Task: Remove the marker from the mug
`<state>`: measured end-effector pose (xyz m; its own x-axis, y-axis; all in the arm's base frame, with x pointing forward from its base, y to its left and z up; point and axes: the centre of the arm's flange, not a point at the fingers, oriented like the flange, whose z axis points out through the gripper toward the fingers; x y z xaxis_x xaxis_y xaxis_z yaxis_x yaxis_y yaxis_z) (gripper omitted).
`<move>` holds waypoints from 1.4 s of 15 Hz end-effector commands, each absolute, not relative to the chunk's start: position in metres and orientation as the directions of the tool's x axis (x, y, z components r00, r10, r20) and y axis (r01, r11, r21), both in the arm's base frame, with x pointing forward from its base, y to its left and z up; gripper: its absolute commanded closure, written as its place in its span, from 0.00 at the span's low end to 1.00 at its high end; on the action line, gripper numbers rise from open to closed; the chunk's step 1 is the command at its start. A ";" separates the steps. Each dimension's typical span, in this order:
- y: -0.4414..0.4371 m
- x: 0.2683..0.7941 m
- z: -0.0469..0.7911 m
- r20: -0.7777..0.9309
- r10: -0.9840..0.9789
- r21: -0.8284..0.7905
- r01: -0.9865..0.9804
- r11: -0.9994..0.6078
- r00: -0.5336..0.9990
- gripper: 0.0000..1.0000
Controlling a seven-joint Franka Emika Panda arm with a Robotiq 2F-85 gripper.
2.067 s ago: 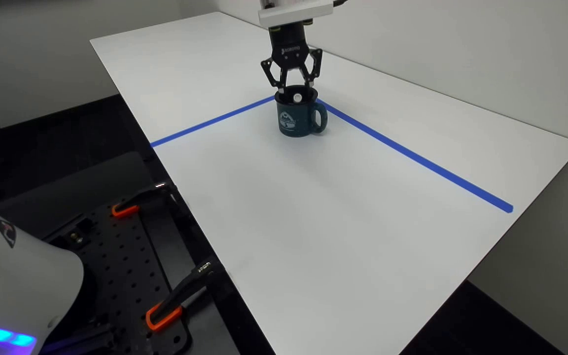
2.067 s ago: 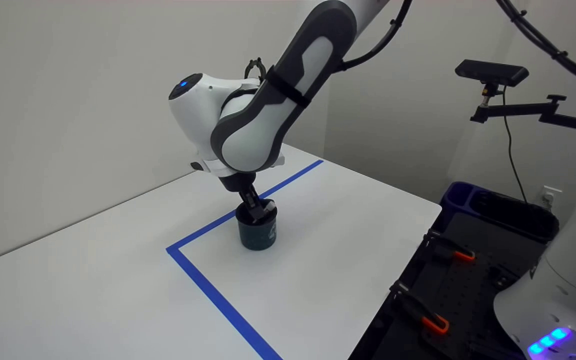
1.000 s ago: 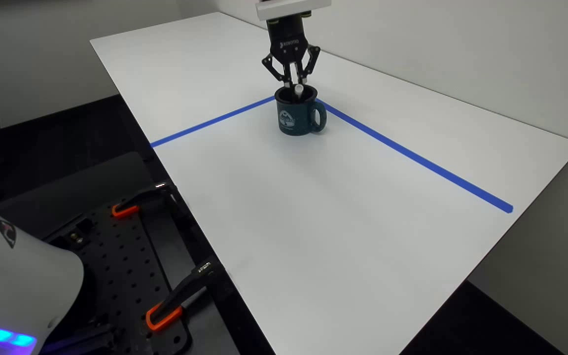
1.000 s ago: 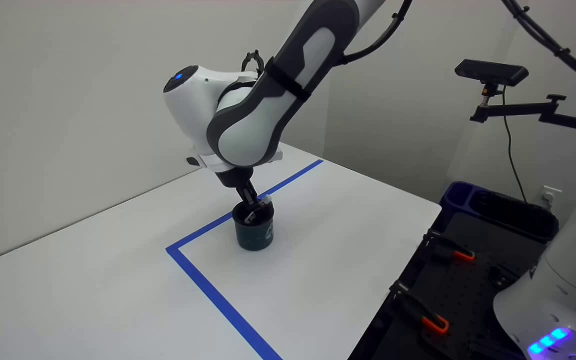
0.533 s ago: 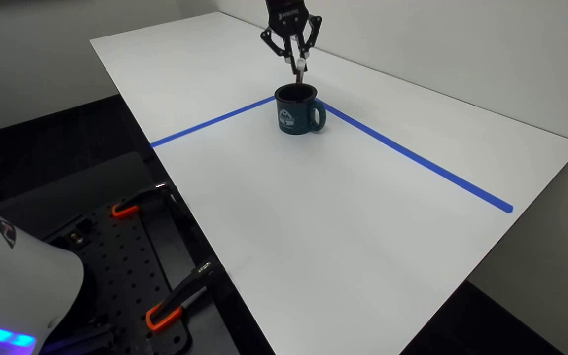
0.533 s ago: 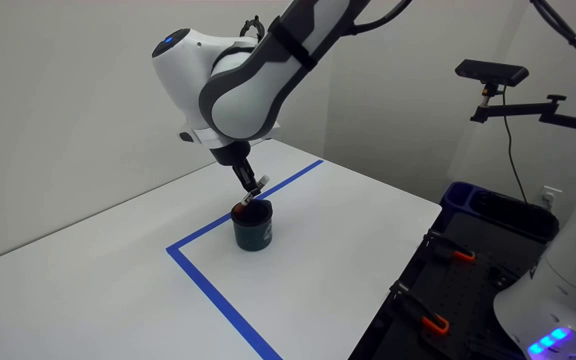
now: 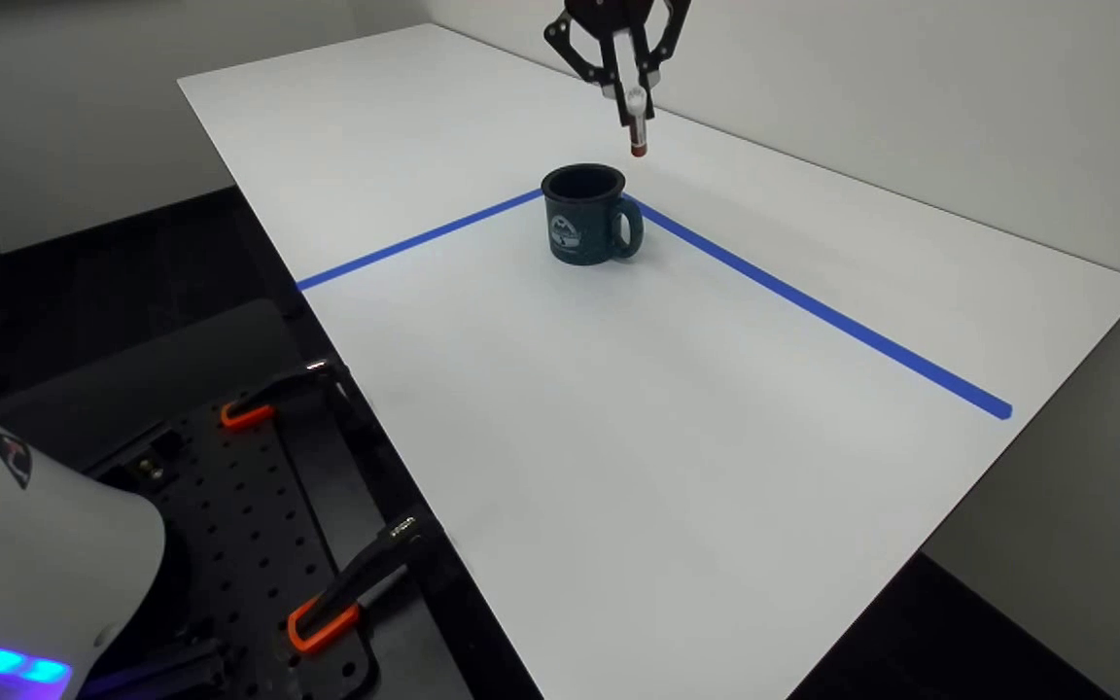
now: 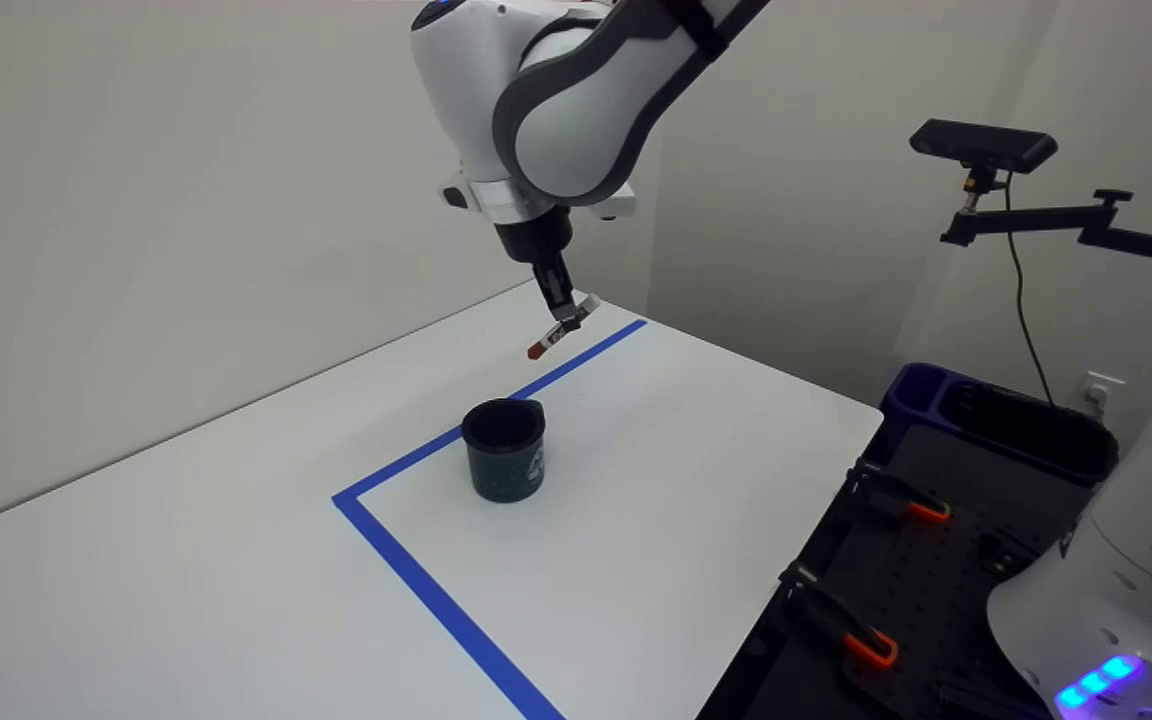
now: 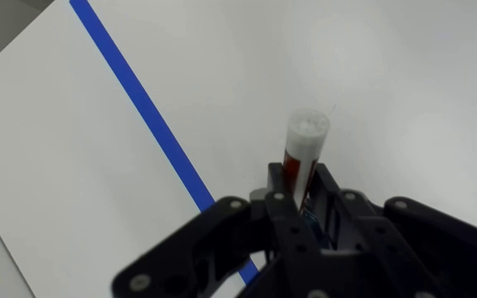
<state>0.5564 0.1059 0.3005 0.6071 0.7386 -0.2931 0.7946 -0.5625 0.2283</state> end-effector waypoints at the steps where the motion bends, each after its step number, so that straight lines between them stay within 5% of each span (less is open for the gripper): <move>1: 0.063 0.526 0.300 -0.200 0.719 0.198 0.746 -0.636 0.666 0.95; 11: 0.021 0.526 0.237 -0.029 0.679 0.013 0.680 -0.733 0.733 0.95; 21: 0.005 0.553 0.188 -0.084 0.646 -0.027 0.646 -0.763 0.759 0.95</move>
<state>0.5364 0.0070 0.1989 0.7588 0.6457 -0.0850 0.6465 -0.7626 -0.0221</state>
